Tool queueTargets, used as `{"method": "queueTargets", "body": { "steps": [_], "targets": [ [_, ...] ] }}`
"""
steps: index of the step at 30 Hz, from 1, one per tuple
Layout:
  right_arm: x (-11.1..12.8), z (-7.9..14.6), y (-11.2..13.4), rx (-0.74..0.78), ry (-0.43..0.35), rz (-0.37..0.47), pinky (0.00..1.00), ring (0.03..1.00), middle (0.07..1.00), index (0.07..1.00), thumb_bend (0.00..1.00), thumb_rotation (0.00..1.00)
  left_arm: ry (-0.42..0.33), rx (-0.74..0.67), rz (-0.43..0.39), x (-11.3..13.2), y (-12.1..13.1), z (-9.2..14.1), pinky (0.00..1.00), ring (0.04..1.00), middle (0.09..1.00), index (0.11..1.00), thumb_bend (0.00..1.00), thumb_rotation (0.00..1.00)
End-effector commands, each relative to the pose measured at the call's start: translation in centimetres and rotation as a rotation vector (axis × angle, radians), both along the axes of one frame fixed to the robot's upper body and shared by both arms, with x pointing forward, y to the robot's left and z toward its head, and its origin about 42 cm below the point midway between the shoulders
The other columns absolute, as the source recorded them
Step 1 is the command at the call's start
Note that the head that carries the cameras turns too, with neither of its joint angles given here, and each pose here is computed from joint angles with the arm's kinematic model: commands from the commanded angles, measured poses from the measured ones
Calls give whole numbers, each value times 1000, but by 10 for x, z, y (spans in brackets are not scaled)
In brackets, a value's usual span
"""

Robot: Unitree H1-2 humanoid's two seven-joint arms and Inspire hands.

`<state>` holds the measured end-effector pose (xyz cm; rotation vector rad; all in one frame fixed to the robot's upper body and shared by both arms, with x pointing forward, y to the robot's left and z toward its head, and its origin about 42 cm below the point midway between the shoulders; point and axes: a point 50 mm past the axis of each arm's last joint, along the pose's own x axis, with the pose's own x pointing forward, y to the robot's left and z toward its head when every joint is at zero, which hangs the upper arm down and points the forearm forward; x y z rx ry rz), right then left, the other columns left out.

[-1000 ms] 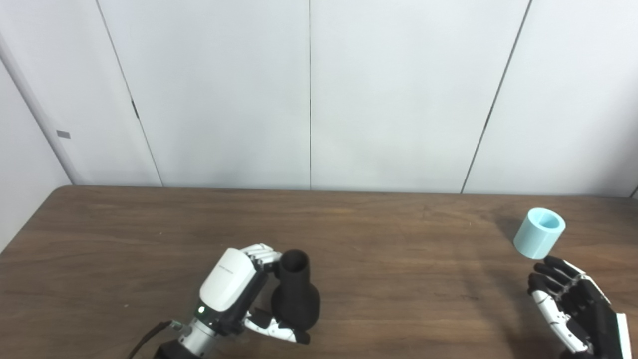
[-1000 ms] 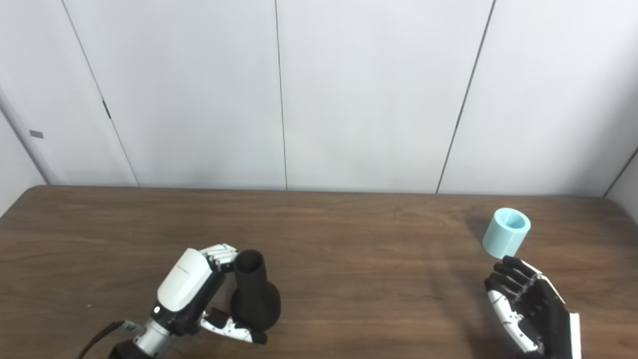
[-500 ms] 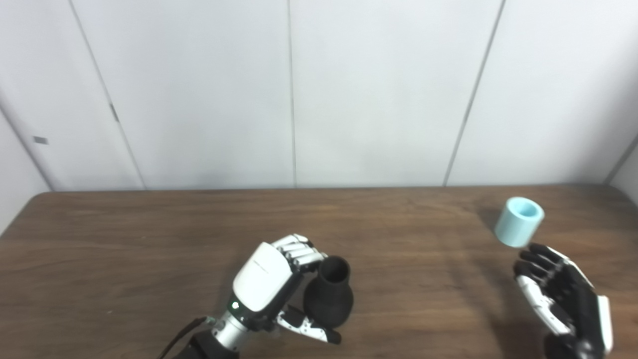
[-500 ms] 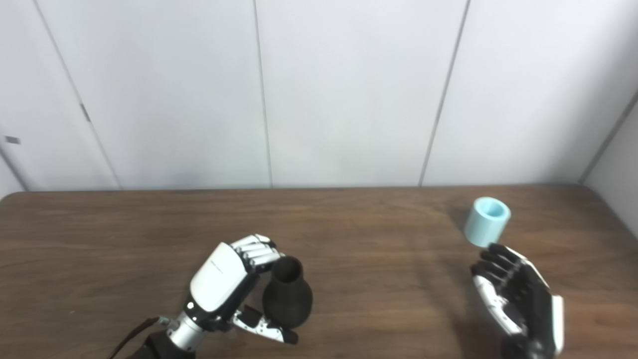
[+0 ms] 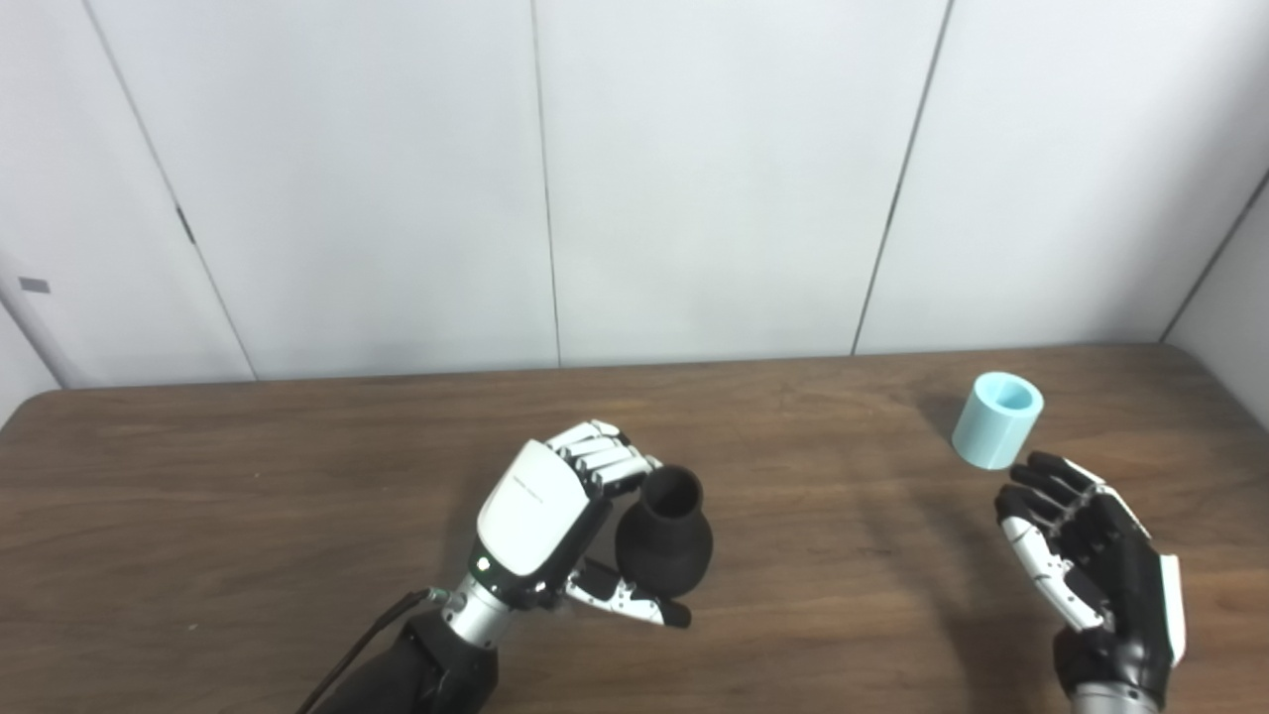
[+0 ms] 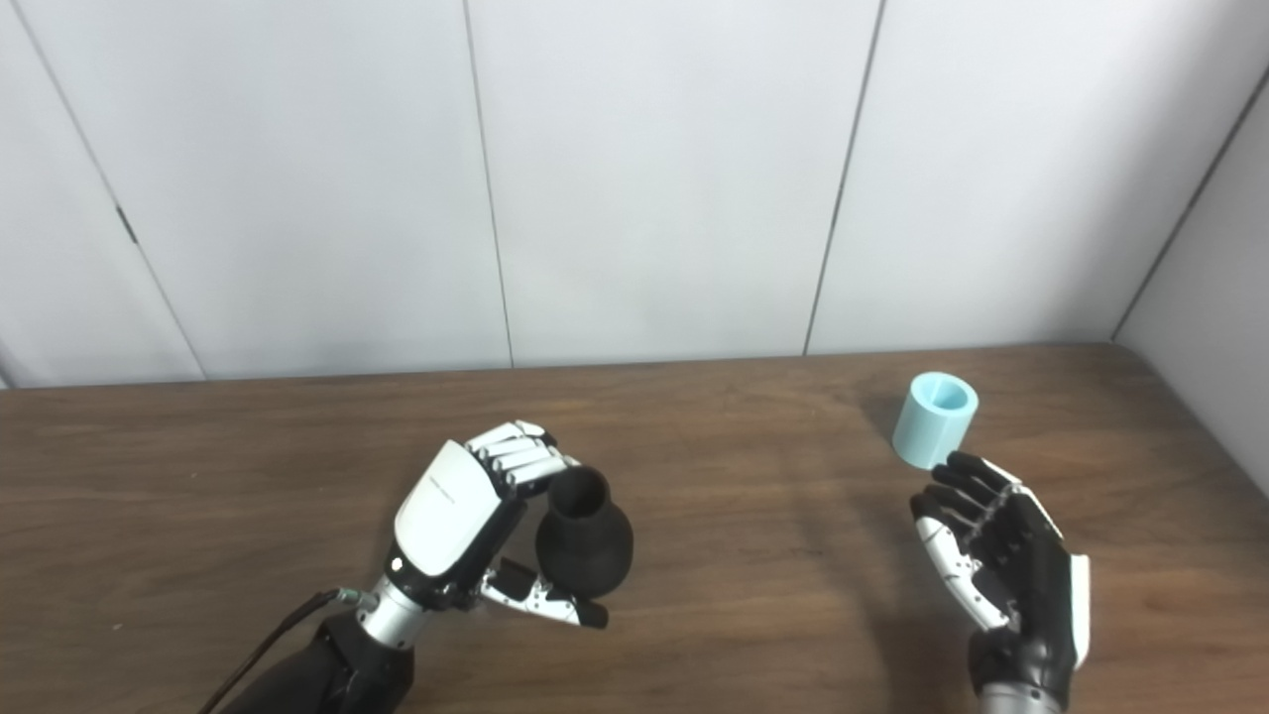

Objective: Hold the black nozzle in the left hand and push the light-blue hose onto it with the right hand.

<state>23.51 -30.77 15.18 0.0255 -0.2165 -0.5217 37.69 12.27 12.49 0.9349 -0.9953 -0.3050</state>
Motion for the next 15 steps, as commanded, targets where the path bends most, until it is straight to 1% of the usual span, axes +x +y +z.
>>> {"method": "queueTargets", "body": {
  "steps": [1,5,6,7,9,11,12,14,15],
  "targets": [
    [1,17,1,-32,-76,-5,547,628,652,646,278,190,235,-1,44,-56,3,-82,616,462,468,494,505,0],
    [2,19,-1,-39,-79,-18,553,636,654,649,272,202,253,3,50,-57,3,-88,615,470,462,494,504,0],
    [2,20,-2,-48,-83,-27,553,634,652,646,275,221,252,5,50,-57,3,-89,615,470,462,494,504,0],
    [3,20,-2,-55,-89,-40,548,629,647,640,282,223,251,8,50,-57,4,-89,615,467,464,494,505,0],
    [5,20,-2,-102,-99,-95,526,609,628,625,313,218,251,11,52,-56,7,-89,615,462,465,496,505,0],
    [8,22,0,-197,-120,-166,512,585,607,613,371,226,253,8,55,-56,11,-89,611,461,465,497,505,0],
    [10,23,2,-235,-132,-188,510,581,604,612,421,251,255,6,58,-56,13,-89,608,461,465,498,505,0],
    [13,24,7,-280,-147,-205,521,590,614,627,527,318,259,3,64,-55,18,-89,604,461,467,496,505,0],
    [16,24,9,-297,-151,-205,541,613,639,655,592,342,265,1,69,-55,21,-89,603,461,468,494,505,0]
  ]
}}
